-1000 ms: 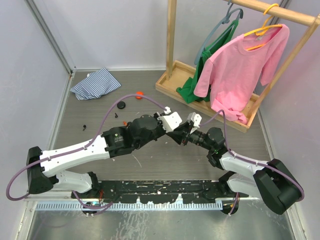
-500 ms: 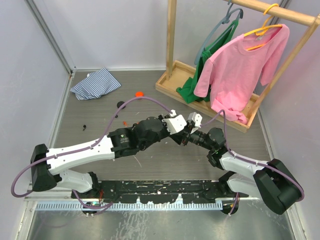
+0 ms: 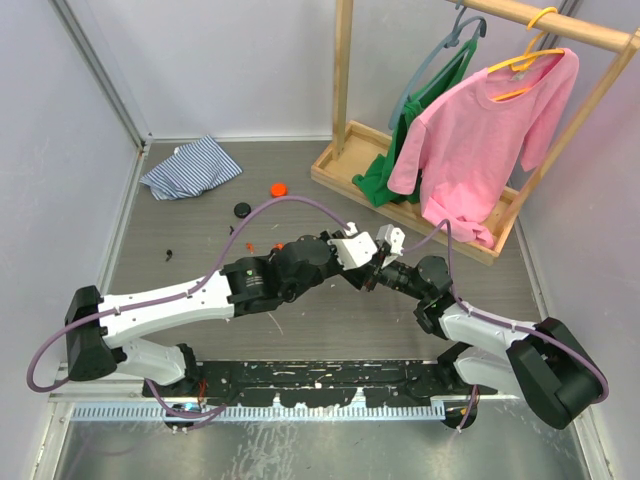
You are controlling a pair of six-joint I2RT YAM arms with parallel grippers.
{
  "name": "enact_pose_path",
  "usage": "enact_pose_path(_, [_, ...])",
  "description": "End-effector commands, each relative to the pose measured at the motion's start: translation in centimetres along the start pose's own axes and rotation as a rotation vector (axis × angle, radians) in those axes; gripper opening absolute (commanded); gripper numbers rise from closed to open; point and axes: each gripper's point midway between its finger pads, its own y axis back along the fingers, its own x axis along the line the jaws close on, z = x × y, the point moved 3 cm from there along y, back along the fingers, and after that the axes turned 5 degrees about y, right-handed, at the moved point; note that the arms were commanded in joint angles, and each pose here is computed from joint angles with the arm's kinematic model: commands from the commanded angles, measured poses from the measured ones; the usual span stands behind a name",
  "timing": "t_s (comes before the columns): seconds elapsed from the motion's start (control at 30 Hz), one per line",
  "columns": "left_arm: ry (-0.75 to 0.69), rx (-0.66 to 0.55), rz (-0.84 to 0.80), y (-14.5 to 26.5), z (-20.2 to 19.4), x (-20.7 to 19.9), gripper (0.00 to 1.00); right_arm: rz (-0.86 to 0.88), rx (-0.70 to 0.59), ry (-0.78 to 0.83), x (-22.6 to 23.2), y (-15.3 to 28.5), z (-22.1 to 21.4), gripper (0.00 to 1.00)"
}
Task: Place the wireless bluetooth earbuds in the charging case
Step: Place the earbud in the charging case.
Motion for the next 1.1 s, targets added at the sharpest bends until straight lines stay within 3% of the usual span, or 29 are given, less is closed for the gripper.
enact_pose_path(0.0, [0.022, -0.092, 0.038, 0.3, 2.7, 0.9, 0.0, 0.025, -0.069, 0.04, 0.2, -0.6, 1.9, 0.01])
enact_pose_path(0.67, [-0.02, -0.045, 0.011, -0.4, 1.7, -0.2, 0.01, 0.022, -0.074, 0.04, 0.2, -0.6, 2.0, 0.01])
enact_pose_path(1.07, [-0.023, -0.054, -0.008, 0.0, 1.7, -0.4, 0.15, 0.021, -0.074, 0.038, 0.2, -0.5, 2.0, 0.01])
